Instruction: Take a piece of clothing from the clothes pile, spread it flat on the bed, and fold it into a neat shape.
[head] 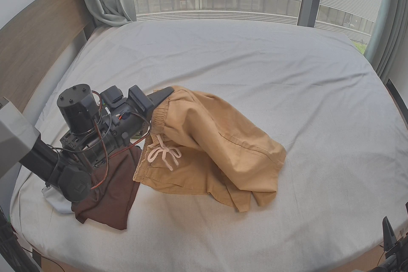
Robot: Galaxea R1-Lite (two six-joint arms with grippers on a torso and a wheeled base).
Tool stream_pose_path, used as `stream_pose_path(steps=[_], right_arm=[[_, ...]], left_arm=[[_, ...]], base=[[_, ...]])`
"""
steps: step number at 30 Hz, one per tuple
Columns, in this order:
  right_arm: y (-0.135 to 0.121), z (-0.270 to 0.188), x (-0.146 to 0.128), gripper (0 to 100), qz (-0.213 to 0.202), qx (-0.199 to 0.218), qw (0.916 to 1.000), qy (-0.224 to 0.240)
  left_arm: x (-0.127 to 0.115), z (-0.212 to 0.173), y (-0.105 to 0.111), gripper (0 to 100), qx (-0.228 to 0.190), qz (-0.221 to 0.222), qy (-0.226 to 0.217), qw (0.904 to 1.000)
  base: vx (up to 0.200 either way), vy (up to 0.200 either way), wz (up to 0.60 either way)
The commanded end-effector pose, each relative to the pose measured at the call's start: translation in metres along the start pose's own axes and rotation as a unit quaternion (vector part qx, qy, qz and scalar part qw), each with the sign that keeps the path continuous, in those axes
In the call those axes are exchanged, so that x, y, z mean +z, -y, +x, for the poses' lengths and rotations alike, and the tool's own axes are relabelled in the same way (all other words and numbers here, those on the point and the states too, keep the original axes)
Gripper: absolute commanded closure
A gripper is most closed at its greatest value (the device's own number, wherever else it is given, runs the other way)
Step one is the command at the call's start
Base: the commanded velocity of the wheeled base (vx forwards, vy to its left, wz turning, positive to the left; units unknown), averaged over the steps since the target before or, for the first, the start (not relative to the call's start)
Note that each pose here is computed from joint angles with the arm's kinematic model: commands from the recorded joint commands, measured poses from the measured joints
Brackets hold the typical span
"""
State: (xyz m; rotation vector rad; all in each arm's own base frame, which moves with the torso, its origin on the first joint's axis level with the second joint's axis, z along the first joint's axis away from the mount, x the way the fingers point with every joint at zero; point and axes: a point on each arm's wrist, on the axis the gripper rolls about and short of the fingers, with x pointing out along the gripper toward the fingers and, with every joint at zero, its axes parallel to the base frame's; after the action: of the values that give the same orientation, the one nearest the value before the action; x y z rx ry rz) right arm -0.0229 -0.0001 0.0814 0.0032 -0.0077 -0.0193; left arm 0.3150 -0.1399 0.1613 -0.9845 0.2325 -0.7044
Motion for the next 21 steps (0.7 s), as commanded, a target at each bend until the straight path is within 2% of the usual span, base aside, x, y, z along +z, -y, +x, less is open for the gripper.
stream_pose_path(steps=[1, 5, 7, 9, 12, 17, 21], right_arm=[[0.000, 0.001, -0.005, 0, 0.000, 0.000, 1.0000, -0.005], [0.000, 0.001, -0.005, 0, 0.001, 0.000, 1.0000, -0.005], [0.000, 0.001, -0.005, 0, 0.001, 0.000, 1.0000, -0.005], [0.000, 0.001, -0.005, 0, 0.000, -0.001, 1.0000, -0.006], [0.000, 0.001, -0.005, 0, 0.000, 0.000, 1.0000, -0.006], [0.000, 0.001, -0.005, 0, 0.000, 0.000, 1.0000, -0.006], [0.000, 0.001, -0.005, 0, 0.000, 0.000, 1.0000, -0.006]], left_arm=[[-0.002, -0.017, -0.017, 100, 0.037, 0.014, -0.007, 0.9992], [0.001, -0.031, -0.028, 100, 0.049, 0.040, 0.005, 0.9980], [0.002, -0.033, -0.029, 100, 0.046, 0.049, 0.009, 0.9977], [0.004, -0.040, -0.036, 100, 0.033, 0.084, 0.007, 0.9959], [0.003, -0.042, -0.036, 100, 0.034, 0.091, 0.005, 0.9952], [0.012, -0.053, -0.062, 100, 0.076, 0.131, 0.013, 0.9884], [0.011, -0.060, -0.064, 100, 0.069, 0.154, 0.005, 0.9857]], base=[[0.000, 0.000, 0.00], [0.000, 0.000, 0.00], [0.000, 0.000, 0.00], [0.000, 0.000, 0.00], [0.000, 0.000, 0.00], [0.000, 0.000, 0.00], [0.000, 0.000, 0.00]])
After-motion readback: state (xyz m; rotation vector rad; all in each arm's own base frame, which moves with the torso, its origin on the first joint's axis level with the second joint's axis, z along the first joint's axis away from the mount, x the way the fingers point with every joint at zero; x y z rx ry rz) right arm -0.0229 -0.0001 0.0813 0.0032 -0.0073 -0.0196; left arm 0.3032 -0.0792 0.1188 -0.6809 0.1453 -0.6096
